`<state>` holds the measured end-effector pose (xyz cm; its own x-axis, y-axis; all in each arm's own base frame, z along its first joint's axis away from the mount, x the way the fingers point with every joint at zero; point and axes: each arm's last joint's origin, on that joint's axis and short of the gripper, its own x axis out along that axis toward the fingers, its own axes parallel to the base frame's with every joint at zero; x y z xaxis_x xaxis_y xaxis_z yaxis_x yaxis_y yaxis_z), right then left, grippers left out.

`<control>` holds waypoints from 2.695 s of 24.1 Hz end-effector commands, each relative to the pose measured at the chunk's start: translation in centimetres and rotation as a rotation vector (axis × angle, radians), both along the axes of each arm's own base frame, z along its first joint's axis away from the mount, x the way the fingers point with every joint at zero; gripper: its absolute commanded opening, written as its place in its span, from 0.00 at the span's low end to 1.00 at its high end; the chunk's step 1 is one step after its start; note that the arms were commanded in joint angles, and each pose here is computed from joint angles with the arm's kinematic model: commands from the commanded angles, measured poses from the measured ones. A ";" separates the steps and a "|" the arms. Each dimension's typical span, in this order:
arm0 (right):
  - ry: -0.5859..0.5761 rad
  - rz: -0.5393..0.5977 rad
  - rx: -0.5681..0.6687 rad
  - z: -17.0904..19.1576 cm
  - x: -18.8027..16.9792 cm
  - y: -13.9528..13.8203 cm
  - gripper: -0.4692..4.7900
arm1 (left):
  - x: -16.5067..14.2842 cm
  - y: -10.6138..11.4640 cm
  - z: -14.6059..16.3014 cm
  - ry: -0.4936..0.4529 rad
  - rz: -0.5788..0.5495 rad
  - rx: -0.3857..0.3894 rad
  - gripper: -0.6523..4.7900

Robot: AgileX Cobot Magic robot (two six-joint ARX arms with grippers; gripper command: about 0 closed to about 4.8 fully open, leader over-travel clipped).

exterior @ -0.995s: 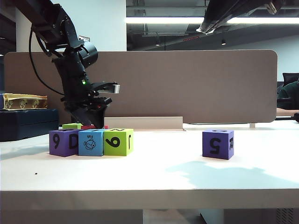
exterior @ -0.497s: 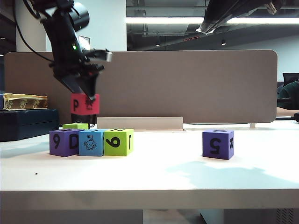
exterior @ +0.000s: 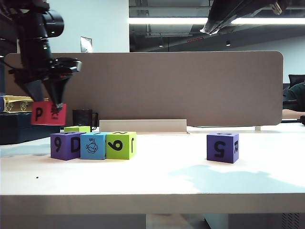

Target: Select the appropriate blocks from the scattered letter blocks on the table and arrange them in a row to spell out "TURING".

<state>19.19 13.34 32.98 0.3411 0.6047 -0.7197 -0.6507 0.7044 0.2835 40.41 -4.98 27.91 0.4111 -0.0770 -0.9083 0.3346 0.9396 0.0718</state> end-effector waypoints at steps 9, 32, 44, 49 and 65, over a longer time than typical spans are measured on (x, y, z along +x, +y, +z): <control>-0.034 0.004 0.022 0.4 0.1 0.1 0.09 | -0.5 0.5 -3.8 0.053 -0.006 -0.056 0.50; -0.031 0.004 0.020 0.3 0.1 0.1 0.09 | -1.0 0.6 -6.2 0.078 -0.005 -0.051 0.65; -0.031 0.004 0.020 0.3 0.1 0.1 0.09 | -0.5 0.6 -3.5 0.056 -0.003 -0.050 0.70; -0.031 0.004 0.020 0.3 0.1 0.1 0.09 | 0.9 0.4 -1.0 -0.098 0.031 -0.093 0.71; -0.012 0.004 0.009 0.2 0.0 0.0 0.09 | 6.7 -0.3 -5.5 -0.367 0.043 -0.171 0.93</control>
<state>19.23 13.36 33.02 0.3448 0.6071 -0.7159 -0.6522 0.7035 0.2824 46.85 -5.28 22.31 0.6979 -0.1894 -0.6907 0.2770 0.9607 0.0165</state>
